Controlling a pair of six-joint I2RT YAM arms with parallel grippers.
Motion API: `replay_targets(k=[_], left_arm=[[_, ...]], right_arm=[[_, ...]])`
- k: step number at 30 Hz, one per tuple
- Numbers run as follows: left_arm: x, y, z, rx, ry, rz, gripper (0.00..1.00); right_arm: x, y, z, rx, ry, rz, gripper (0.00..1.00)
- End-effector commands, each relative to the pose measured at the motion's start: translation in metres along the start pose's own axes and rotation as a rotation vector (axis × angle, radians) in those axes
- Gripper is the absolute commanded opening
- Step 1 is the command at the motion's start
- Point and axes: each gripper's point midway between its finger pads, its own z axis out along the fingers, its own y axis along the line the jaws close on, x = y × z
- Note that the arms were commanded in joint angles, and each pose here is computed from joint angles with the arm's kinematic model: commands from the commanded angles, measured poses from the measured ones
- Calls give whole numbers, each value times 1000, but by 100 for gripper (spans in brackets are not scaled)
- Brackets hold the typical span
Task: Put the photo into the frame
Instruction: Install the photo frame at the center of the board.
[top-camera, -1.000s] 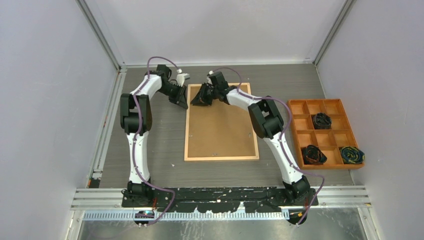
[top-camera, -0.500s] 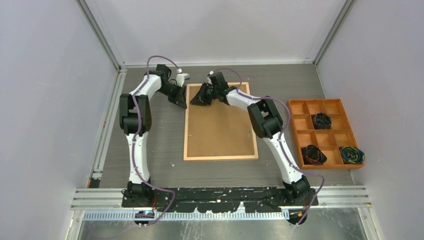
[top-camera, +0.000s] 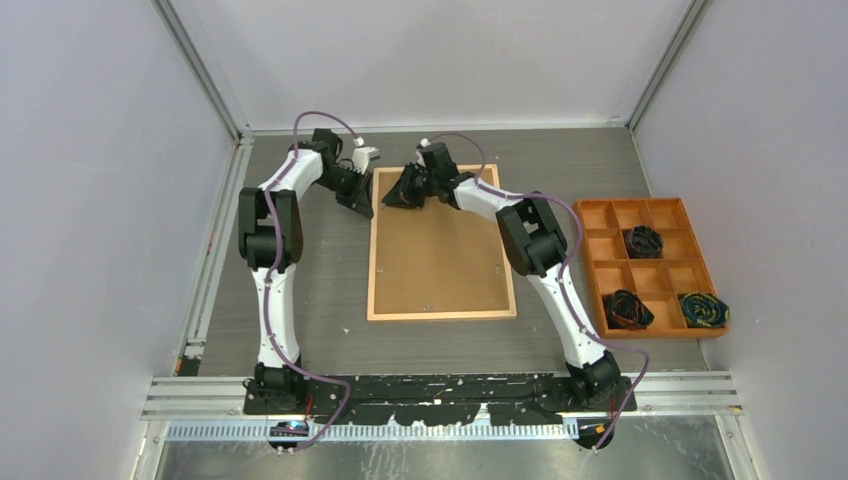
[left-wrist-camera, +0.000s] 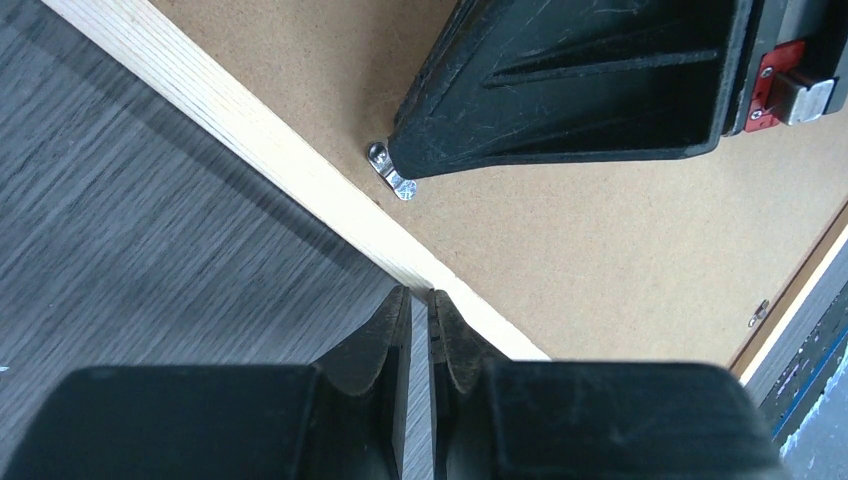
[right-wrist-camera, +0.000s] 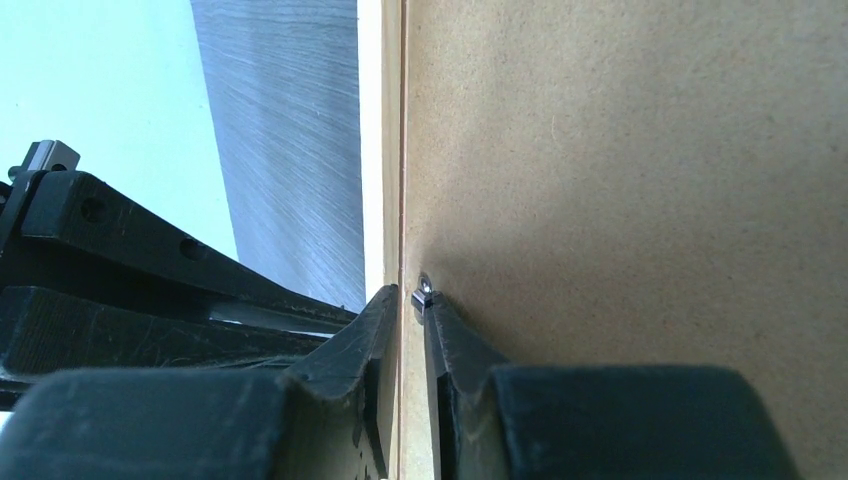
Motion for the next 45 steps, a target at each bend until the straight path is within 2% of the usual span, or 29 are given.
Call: replay_targets(k=[1, 21, 36, 43, 45], left_arm=[[16, -4, 7, -13, 64, 21, 12], [17, -4, 11, -13, 74, 43, 11], [14, -6, 11, -20, 79, 62, 11], [5, -13, -1, 2, 55, 70, 11], [-2, -11, -7, -6, 30, 75, 11]], right_arm=[[-4, 15, -3, 16, -19, -65, 21], [6, 18, 15, 8, 19, -71, 21], [14, 39, 6, -65, 84, -62, 19], [-35, 51, -28, -87, -20, -79, 24], [-43, 51, -37, -87, -47, -80, 29]])
